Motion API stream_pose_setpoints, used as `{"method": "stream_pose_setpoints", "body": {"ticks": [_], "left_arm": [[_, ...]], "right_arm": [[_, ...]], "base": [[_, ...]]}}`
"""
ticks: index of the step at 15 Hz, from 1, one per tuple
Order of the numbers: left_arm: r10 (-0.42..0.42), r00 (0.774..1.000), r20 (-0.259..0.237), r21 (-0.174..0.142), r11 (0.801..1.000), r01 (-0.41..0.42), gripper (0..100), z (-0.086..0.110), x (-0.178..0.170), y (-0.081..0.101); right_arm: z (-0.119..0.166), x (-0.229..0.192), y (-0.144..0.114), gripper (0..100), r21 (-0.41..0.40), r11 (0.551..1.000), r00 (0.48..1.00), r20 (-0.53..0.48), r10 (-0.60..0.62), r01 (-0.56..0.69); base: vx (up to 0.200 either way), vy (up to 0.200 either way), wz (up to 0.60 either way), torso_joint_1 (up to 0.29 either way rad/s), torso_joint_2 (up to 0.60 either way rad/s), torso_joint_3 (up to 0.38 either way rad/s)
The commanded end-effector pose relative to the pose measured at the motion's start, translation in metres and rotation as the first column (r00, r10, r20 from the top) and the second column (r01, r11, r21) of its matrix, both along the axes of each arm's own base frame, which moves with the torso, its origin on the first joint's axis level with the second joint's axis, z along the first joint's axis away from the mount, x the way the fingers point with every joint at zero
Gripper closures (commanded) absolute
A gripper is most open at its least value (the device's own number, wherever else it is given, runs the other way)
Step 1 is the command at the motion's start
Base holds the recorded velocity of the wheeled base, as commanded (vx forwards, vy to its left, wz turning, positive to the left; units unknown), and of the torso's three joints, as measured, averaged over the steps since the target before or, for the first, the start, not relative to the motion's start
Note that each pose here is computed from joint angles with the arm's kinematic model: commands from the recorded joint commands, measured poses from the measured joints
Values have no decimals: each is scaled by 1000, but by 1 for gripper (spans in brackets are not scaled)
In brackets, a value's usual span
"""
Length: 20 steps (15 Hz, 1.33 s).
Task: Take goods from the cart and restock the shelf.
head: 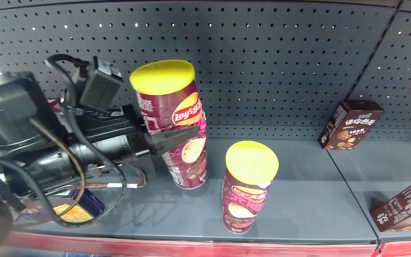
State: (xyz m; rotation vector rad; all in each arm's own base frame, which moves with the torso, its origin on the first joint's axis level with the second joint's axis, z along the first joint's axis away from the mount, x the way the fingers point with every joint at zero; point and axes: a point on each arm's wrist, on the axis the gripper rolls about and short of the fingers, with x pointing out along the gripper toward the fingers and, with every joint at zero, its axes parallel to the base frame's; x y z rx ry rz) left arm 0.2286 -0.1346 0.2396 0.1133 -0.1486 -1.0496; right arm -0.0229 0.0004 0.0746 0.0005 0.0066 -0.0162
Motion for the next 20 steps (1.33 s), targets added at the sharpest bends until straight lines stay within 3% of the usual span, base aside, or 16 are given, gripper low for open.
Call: {"method": "stream_pose_setpoints", "body": {"ticks": [1, 2, 4, 7, 9, 11, 13, 17, 20], "left_arm": [[-2, 1000, -12, 3, 1000, 2, 100, -6, 38, -21], [-14, 998, -65, 27, 1000, 15, 100, 0, 43, -25], [-24, 993, -118, 60, 998, 32, 100, 0, 60, -30], [-24, 986, -164, 84, 996, 38, 100, -9, 78, -38], [-14, 992, -125, 105, 994, 27, 100, -14, 94, -41], [-76, 995, -69, 129, 988, 85, 100, -16, 103, -38], [-83, 996, -21, 158, 984, 85, 100, -20, 111, -39], [-35, 999, 18, 142, 989, 32, 100, -27, 122, -46], [-34, 999, 11, 141, 989, 32, 100, -33, 127, -48]], "right_arm": [[0, 0, 0, 0, 0, 1000, 1000, -1, 1, -1], [0, 0, 0, 0, 0, 1000, 1000, -1, 1, -1], [0, 0, 0, 0, 0, 1000, 1000, -1, 1, -1], [0, 0, 0, 0, 1, 1000, 1000, -3, -1, 1], [0, 0, 0, 0, 0, 1000, 1000, -3, -1, 1], [0, 0, 0, 0, 1, 1000, 1000, -1, 1, -1], [0, 0, 0, 0, 0, 1000, 1000, -3, 1, -1], [0, 0, 0, 0, 0, 1000, 1000, -1, 1, -1], [0, 0, 0, 0, 0, 1000, 1000, -1, -1, 1]], "base": [[0, 0, 0, 0, 0, 0], [0, 0, 0, 0, 0, 0], [0, 0, 0, 0, 0, 0], [0, 0, 0, 0, 0, 0], [0, 0, 0, 0, 0, 0], [0, 0, 0, 0, 0, 0], [0, 0, 0, 0, 0, 0], [0, 0, 0, 0, 0, 0], [0, 0, 0, 0, 0, 0]]}}
